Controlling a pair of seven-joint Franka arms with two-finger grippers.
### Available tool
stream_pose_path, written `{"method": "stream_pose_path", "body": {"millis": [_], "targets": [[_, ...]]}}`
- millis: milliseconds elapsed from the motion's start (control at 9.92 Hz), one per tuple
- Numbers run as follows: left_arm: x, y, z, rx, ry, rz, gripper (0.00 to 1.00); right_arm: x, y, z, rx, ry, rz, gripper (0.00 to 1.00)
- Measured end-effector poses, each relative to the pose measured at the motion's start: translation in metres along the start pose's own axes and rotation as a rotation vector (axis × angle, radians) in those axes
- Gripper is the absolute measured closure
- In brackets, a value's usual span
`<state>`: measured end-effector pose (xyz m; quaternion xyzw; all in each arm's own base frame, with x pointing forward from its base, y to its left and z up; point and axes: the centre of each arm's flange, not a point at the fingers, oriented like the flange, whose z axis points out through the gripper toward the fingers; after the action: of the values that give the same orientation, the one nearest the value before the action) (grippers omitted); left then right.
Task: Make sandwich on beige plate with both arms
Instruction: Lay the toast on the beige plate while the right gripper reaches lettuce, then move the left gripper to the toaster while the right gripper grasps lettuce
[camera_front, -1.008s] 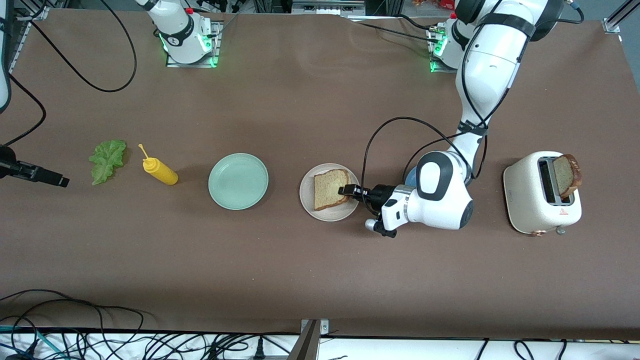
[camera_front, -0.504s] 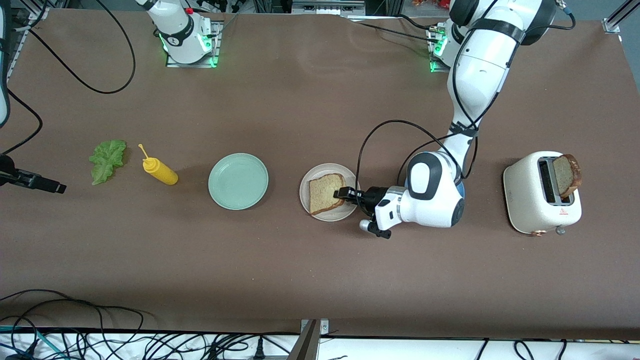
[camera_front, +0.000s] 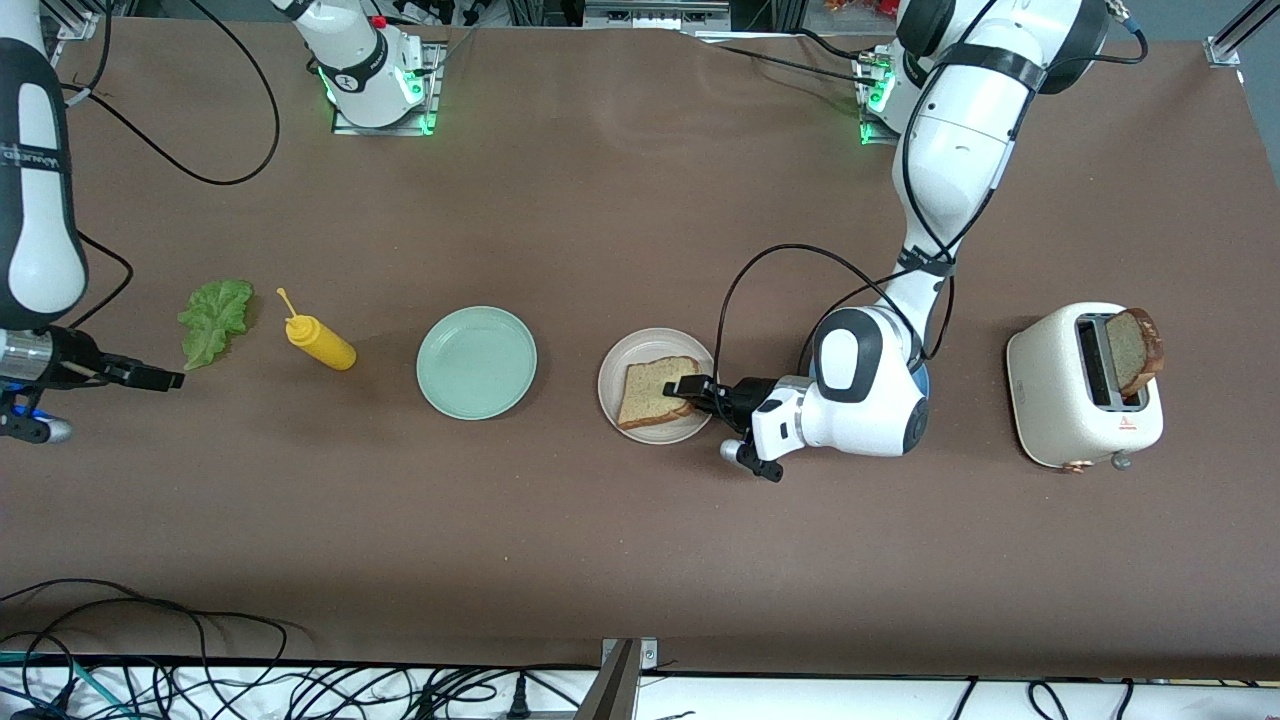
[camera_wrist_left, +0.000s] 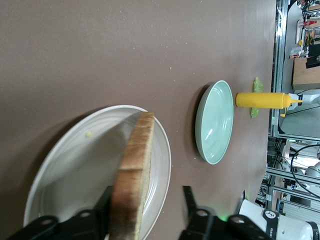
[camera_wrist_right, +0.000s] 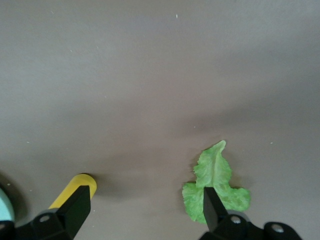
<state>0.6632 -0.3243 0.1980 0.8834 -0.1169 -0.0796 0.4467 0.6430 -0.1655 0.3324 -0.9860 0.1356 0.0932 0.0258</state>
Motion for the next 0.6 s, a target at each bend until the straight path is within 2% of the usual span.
{"method": "stream_pose_path", "body": {"millis": [202,302,605], "targets": [[0.006,-0.008,-0.019,0.006,0.030,-0.004,0.06,0.005,-0.002,0.026,-0.003,-0.011,-0.003,0.00],[0.010,-0.017,-0.037,0.026,0.049,-0.002,0.00,0.006,-0.003,0.038,-0.007,-0.017,-0.005,0.00],[0.017,-0.018,-0.103,0.117,0.068,0.035,0.00,0.005,-0.002,0.059,-0.013,-0.047,-0.006,0.00]]}}
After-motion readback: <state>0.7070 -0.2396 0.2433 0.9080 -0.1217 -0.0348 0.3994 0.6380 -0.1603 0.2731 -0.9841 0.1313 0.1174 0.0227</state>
